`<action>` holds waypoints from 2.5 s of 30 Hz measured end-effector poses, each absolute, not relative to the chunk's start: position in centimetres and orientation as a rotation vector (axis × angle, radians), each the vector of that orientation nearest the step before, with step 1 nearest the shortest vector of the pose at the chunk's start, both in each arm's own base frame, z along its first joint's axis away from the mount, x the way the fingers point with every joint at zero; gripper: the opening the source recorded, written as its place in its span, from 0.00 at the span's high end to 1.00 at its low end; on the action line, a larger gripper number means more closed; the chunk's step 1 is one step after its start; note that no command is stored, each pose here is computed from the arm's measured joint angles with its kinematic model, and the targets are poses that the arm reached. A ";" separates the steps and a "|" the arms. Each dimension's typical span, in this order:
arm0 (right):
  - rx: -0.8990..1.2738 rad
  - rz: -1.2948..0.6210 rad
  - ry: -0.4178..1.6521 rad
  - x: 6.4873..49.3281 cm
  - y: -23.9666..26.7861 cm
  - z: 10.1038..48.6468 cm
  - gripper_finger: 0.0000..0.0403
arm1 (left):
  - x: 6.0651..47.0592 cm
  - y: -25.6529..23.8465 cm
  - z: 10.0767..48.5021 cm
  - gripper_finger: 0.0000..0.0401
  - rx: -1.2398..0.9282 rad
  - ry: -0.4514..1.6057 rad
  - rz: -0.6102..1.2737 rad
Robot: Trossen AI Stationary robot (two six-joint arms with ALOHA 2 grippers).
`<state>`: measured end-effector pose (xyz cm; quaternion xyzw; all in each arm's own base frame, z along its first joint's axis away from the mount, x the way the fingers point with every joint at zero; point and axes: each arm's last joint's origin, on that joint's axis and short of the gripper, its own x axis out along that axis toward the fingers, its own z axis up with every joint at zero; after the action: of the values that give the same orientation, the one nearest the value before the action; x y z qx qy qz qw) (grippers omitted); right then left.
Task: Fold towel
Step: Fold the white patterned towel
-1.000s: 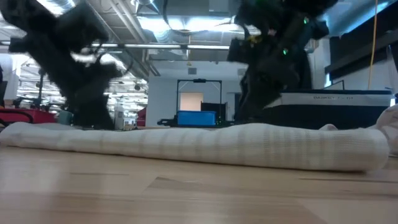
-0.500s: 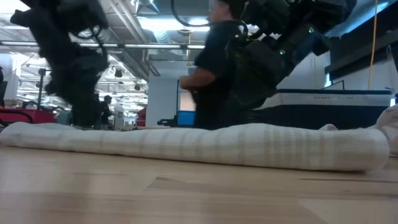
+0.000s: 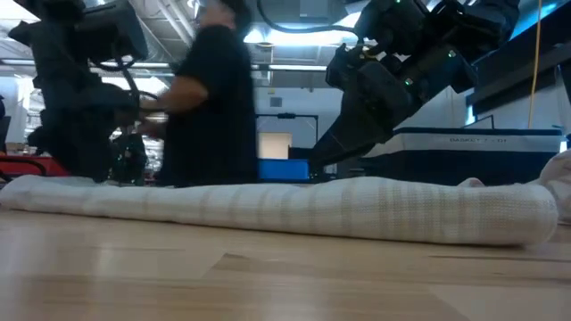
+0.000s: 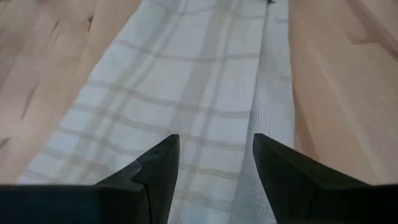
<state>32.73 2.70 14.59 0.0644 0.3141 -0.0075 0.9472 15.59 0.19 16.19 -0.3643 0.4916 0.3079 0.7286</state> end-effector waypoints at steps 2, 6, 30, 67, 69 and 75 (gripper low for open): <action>0.130 -0.015 0.639 32.7 2.7 14.6 0.48 | 16.2 0.0 16.4 0.59 -0.787 1.064 0.569; 0.131 -0.006 0.640 32.8 2.7 14.5 0.48 | 17.1 -0.3 16.9 0.60 -0.716 1.004 0.422; 0.167 0.090 0.573 35.2 3.2 18.1 0.48 | 20.6 -3.5 22.9 0.99 -0.255 0.845 0.210; -0.176 0.192 0.254 38.2 10.7 24.7 0.97 | 23.9 -11.4 27.1 0.97 -0.163 0.495 -0.150; -0.183 0.191 0.249 38.2 10.7 24.8 0.96 | 24.1 -11.5 26.6 0.97 -0.155 0.514 -0.146; -0.201 0.187 0.277 37.8 11.6 24.6 0.98 | 25.1 -11.1 25.3 0.93 -0.189 0.570 -0.095</action>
<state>37.83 11.60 24.56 -0.0998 0.1375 0.0927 0.9811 25.08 -11.11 25.30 -0.0930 0.2806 -0.0466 0.9542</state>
